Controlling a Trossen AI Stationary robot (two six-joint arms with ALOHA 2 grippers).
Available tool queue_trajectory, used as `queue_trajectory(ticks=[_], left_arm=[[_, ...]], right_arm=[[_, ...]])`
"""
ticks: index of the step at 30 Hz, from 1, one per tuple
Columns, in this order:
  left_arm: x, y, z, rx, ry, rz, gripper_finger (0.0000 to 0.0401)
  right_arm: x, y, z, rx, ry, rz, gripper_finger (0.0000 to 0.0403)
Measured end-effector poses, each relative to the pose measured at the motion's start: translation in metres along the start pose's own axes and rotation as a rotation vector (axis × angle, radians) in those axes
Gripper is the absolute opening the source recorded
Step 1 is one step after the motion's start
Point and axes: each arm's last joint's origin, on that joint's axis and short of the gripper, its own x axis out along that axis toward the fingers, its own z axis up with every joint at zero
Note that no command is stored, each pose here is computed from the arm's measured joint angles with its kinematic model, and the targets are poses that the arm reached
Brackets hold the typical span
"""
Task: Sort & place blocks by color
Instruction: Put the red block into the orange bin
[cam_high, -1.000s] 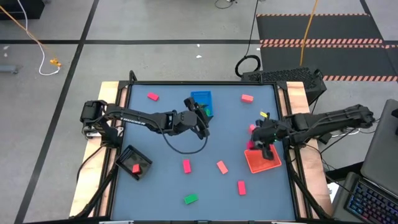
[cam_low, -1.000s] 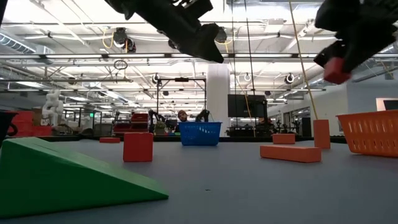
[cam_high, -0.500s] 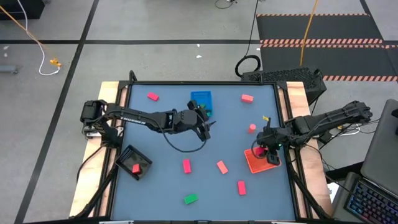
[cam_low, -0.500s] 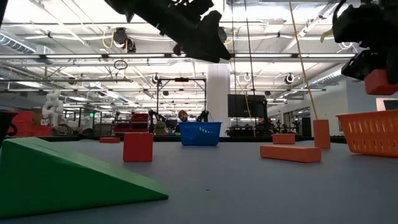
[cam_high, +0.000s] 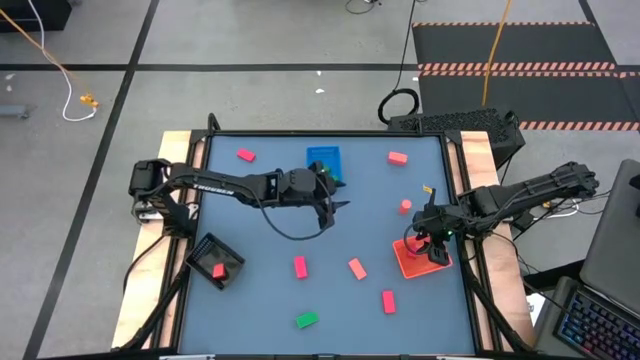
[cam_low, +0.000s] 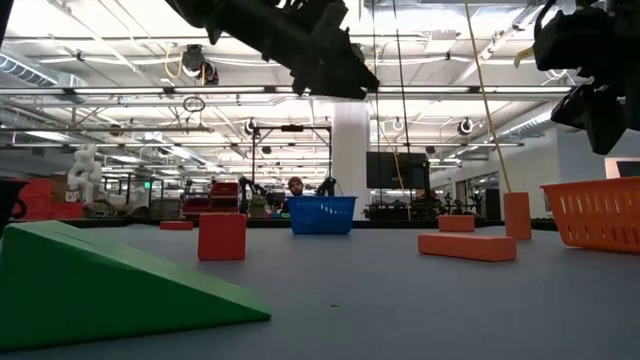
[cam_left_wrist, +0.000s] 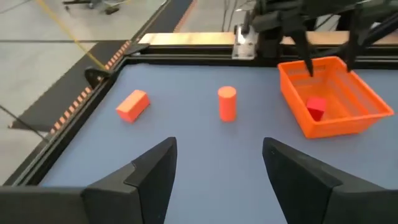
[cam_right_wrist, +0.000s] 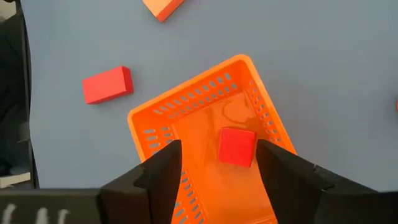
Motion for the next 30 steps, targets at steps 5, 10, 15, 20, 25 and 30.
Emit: queue_trajectory(ticks=[5, 10, 15, 20, 25, 30], left_arm=[[-0.008, -0.001, 0.01, 0.018, -0.054, -0.076, 0.0212], [-0.014, -0.003, 0.02, 0.028, -0.14, -0.189, 0.0178], [-0.015, 0.001, 0.02, 0.031, -0.133, -0.238, 0.0151], [-0.012, 0.013, 0.003, -0.006, -0.19, -0.249, 0.0135], [-0.018, 0.029, -0.016, -0.074, -0.276, -0.249, 0.0132], [-0.038, 0.042, -0.022, -0.103, -0.35, -0.213, 0.0131]], right_arm=[[0.0, 0.0, 0.001, -0.016, -0.005, 0.003, 0.0205], [0.0, 0.002, 0.007, -0.132, -0.081, 0.011, 0.0205], [0.004, 0.005, 0.019, -0.119, -0.154, 0.02, 0.0205], [0.023, 0.007, 0.022, -0.11, -0.052, -0.009, 0.0205], [0.038, 0.011, 0.028, -0.154, 0.034, -0.038, 0.0205], [0.031, 0.032, 0.052, -0.256, 0.019, -0.017, 0.0206]])
